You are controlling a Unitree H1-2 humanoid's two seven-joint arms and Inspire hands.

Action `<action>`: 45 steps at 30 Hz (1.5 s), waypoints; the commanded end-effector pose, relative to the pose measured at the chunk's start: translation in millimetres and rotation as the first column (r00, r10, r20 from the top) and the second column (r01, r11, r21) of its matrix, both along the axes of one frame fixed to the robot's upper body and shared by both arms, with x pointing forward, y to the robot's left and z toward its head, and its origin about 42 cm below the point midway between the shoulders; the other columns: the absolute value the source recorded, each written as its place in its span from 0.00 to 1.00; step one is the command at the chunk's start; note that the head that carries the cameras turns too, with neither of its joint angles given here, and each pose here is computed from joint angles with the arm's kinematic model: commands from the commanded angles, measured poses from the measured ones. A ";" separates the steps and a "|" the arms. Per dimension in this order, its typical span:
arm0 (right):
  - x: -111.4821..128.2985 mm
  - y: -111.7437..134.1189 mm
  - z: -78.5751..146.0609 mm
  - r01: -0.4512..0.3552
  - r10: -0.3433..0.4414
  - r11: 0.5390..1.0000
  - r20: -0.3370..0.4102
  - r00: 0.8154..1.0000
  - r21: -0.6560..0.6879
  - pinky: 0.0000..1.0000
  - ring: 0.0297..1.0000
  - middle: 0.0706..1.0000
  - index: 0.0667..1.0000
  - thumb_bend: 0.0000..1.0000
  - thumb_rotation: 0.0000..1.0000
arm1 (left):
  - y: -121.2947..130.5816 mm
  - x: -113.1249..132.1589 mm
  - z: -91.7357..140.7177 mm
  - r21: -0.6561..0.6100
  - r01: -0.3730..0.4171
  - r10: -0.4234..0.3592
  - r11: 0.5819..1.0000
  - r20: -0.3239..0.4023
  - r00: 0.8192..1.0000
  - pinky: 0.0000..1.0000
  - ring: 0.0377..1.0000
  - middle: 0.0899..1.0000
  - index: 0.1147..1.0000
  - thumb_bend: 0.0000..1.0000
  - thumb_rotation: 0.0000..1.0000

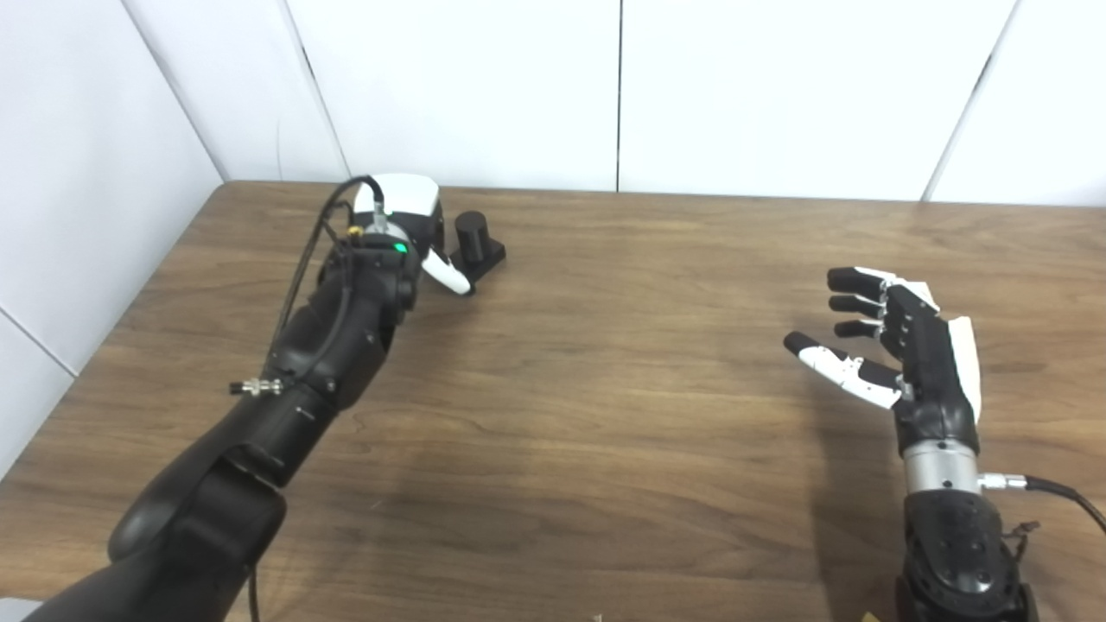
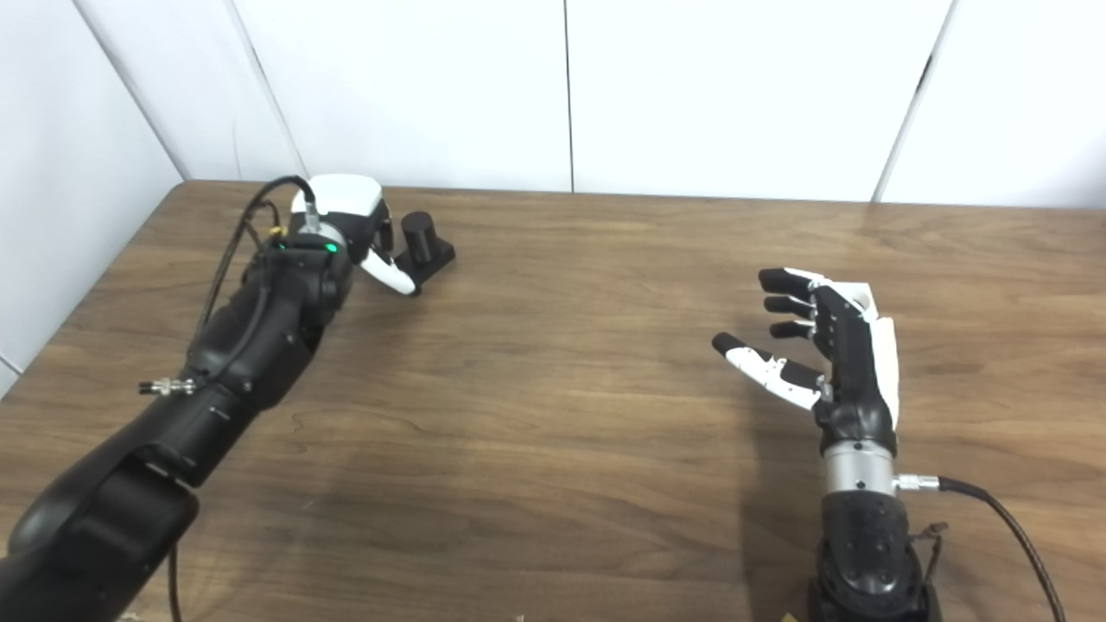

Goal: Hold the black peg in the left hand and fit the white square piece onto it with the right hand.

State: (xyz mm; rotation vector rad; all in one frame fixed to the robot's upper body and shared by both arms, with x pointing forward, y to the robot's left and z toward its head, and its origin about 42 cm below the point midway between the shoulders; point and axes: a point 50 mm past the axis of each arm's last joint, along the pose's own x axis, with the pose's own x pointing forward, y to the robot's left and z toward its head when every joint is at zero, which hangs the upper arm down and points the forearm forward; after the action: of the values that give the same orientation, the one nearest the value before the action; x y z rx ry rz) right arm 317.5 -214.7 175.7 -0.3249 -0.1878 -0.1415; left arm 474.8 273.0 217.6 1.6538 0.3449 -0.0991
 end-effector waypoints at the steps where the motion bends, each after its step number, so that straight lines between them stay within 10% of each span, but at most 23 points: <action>1: 3.5 2.0 22.1 0.005 -0.003 1.000 0.088 0.996 -0.015 0.59 0.68 0.69 0.64 0.68 0.13 | 4.7 9.9 21.6 0.015 -0.005 0.003 1.000 0.099 0.995 1.00 0.97 0.91 0.60 0.90 0.46; 9: 4.3 1.7 22.8 0.001 0.000 1.000 0.094 0.996 -0.008 0.57 0.67 0.68 0.64 0.68 0.12 | 0.2 11.3 0.2 -0.008 0.005 -0.004 1.000 0.163 0.987 0.98 0.93 0.89 0.57 0.91 0.47; 20: 3.0 0.6 24.0 0.001 0.000 1.000 0.101 0.995 -0.012 0.57 0.68 0.69 0.64 0.67 0.10 | 0.8 11.7 -5.0 -0.021 0.032 -0.027 0.999 0.216 0.976 0.89 0.86 0.82 0.48 0.88 0.20; 23: 2.5 0.8 24.2 0.000 0.001 1.000 0.096 0.995 -0.017 0.58 0.68 0.69 0.64 0.67 0.11 | 1.7 11.7 -4.5 -0.029 0.039 -0.032 0.999 0.219 0.975 0.89 0.86 0.82 0.43 0.57 0.09; 45: 1.6 -1.4 25.6 0.012 -0.011 1.000 0.094 0.996 -0.007 0.55 0.66 0.70 0.64 0.69 0.15 | 4.9 8.4 -11.9 -0.113 0.065 -0.042 0.991 0.198 0.979 0.88 0.84 0.79 0.42 0.52 0.07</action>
State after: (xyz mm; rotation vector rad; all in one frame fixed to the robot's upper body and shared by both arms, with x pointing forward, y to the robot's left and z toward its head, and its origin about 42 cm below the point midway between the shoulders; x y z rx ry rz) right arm 315.5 -219.0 180.8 -0.3398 -0.1956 -0.1579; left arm 480.2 265.4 197.7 1.5403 0.1562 -0.0250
